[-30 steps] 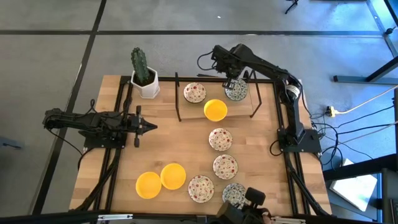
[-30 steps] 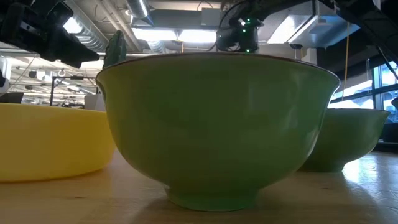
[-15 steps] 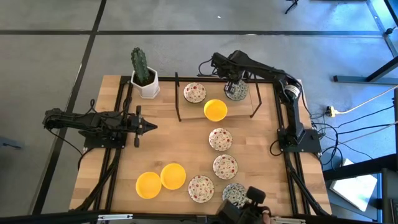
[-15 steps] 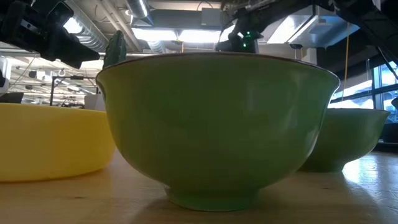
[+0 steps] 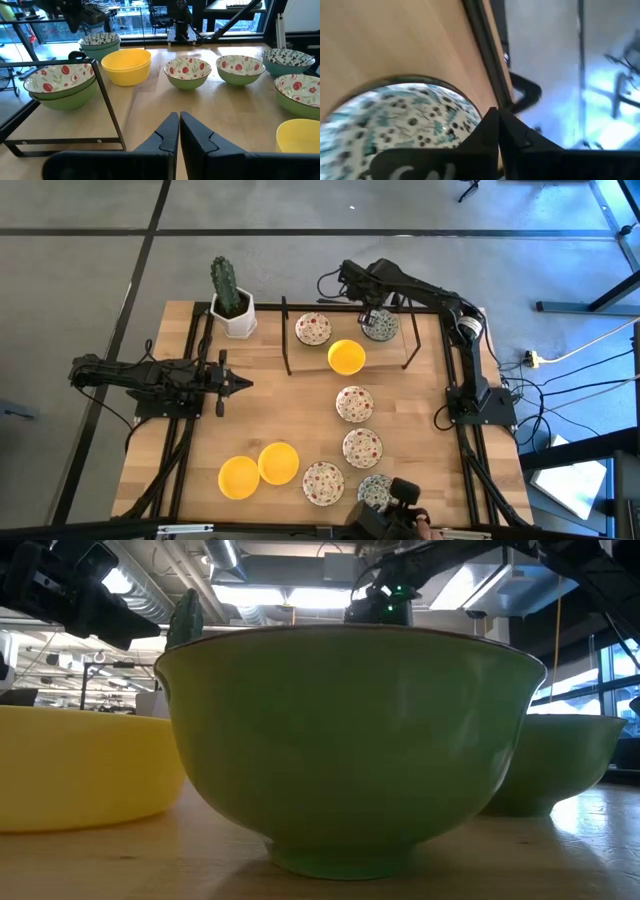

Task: Pick & Place Mini bowls
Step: Stack the red patterned bowl on top of the red patterned bowl on the shelf

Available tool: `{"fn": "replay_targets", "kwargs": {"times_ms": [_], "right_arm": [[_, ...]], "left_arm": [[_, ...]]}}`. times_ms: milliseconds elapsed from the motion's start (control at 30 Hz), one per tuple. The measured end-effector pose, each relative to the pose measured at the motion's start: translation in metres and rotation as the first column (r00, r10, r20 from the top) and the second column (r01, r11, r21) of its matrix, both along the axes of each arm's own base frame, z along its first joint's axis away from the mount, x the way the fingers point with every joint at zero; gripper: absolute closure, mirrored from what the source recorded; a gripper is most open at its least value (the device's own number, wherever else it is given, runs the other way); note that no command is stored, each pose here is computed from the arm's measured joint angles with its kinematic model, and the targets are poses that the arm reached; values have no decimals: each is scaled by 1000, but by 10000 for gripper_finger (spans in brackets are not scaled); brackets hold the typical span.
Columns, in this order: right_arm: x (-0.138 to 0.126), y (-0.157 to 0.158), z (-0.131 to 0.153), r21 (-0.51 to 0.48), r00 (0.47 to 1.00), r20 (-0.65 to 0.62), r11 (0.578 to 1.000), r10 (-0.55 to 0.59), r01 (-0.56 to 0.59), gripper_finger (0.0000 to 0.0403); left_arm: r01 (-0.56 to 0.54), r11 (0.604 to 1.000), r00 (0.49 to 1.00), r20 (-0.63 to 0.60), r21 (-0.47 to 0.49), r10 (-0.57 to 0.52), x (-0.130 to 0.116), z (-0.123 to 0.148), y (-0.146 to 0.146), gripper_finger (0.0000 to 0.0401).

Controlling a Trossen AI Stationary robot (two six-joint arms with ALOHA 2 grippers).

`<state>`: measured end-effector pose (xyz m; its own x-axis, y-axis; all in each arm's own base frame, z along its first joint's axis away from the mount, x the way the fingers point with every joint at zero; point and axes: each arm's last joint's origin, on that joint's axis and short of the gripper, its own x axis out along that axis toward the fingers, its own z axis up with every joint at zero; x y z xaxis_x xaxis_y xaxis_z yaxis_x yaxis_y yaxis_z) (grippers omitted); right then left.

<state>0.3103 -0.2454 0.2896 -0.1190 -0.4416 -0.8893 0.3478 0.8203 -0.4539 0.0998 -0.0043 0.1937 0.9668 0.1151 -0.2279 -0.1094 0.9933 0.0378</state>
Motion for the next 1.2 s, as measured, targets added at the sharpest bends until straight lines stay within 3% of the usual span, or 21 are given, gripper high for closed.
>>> {"fn": "replay_targets", "kwargs": {"times_ms": [67, 133, 233, 333, 367, 467, 500, 600, 733, 800, 900, 1033, 1200], "right_arm": [[3, 0, 7, 40, 997, 64, 998, 45, -48, 402], [9, 2, 16, 116, 967, 227, 982, 120, -149, 402], [20, 12, 41, 134, 819, 533, 935, 212, -329, 402], [28, 28, 65, 79, 659, 691, 876, 296, -476, 402], [31, 36, 69, 78, 598, 732, 832, 326, -549, 402], [42, 59, 78, 57, 358, 863, 636, 357, -770, 402], [47, 69, 81, 38, 305, 881, 589, 361, -807, 402], [60, 96, 82, 9, 255, 879, 521, 402, -854, 402], [73, 128, 60, 25, 183, 900, 371, 395, -928, 402], [75, 143, 52, -1, 131, 911, 320, 391, -947, 402], [73, 163, 44, -64, 55, 921, 291, 384, -955, 402], [64, 191, 23, -105, 11, 926, 285, 377, -953, 402], [25, 215, 8, -203, -70, 907, 284, 414, -937, 402]], "left_arm": [[0, 1000, 1000, 0, 1, 0, 0, 0, 0, 390], [0, 1000, 1000, 0, 1, 0, 0, 0, 0, 390], [0, 1000, 1000, -1, 1, 0, 0, 0, 0, 390], [0, 1000, 1000, -1, 1, 0, 0, 0, 0, 390], [3, 1000, 1000, -2, 0, -3, 0, 0, 0, 390], [18, 1000, 1000, -19, -3, -18, 0, -2, -1, 390], [20, 1000, 999, -26, -7, -20, -1, -2, -1, 390], [19, 1000, 999, -50, -25, -20, -1, -5, -1, 390], [14, 999, 998, -58, -41, -16, -2, -6, -1, 390], [11, 999, 998, -57, -52, -13, -2, -6, -1, 390], [10, 998, 998, -57, -54, -13, -2, -6, -1, 390], [3, 997, 998, -55, -71, -7, -1, -6, -1, 390], [-27, 997, 998, -51, -67, 24, -2, -6, 0, 390]]}}
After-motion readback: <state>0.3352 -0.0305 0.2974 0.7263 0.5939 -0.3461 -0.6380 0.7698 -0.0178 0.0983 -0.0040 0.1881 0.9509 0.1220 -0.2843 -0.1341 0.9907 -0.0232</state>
